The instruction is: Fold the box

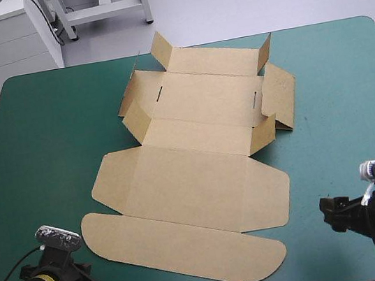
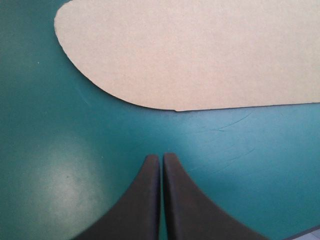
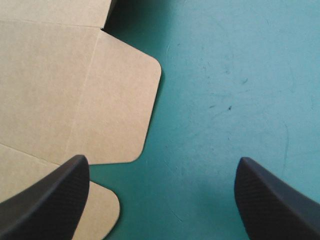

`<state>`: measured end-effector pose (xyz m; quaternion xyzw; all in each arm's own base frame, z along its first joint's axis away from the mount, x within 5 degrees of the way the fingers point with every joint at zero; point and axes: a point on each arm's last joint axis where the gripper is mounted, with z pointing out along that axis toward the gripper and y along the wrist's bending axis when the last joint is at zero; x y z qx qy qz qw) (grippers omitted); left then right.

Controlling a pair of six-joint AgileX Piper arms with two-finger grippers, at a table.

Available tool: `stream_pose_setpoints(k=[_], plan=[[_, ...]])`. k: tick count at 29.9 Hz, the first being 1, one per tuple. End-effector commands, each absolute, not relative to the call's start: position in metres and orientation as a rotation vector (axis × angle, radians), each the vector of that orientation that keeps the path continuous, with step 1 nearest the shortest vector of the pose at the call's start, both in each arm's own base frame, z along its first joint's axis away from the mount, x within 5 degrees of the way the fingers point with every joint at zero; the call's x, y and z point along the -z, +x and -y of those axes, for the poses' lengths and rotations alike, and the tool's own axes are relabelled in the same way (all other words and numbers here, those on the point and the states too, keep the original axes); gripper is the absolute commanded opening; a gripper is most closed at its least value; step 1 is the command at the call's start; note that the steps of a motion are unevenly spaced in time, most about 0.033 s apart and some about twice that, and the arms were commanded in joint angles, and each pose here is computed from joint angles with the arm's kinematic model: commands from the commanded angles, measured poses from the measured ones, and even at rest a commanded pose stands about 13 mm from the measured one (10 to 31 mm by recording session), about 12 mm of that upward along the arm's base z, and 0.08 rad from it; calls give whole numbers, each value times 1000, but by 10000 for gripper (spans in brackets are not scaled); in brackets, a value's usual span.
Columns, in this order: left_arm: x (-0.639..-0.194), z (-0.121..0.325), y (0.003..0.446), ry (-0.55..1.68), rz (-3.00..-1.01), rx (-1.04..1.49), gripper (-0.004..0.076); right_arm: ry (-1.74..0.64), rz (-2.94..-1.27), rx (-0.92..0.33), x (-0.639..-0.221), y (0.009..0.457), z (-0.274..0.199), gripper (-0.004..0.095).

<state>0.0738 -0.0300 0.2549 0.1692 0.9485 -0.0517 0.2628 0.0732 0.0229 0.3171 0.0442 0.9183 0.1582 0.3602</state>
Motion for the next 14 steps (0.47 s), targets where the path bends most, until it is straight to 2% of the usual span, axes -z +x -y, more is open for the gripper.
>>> stream_pose_setpoints(k=[1,6,14], plan=[[-263,32,78,439,-2517,162,-8,156,-2276,-488,-338,97,-25,737],[-263,32,78,439,-2517,162,-8,218,-2329,-630,-332,137,-30,737],[-263,32,78,439,-2517,162,-8,237,-2301,-761,-310,206,-34,737]])
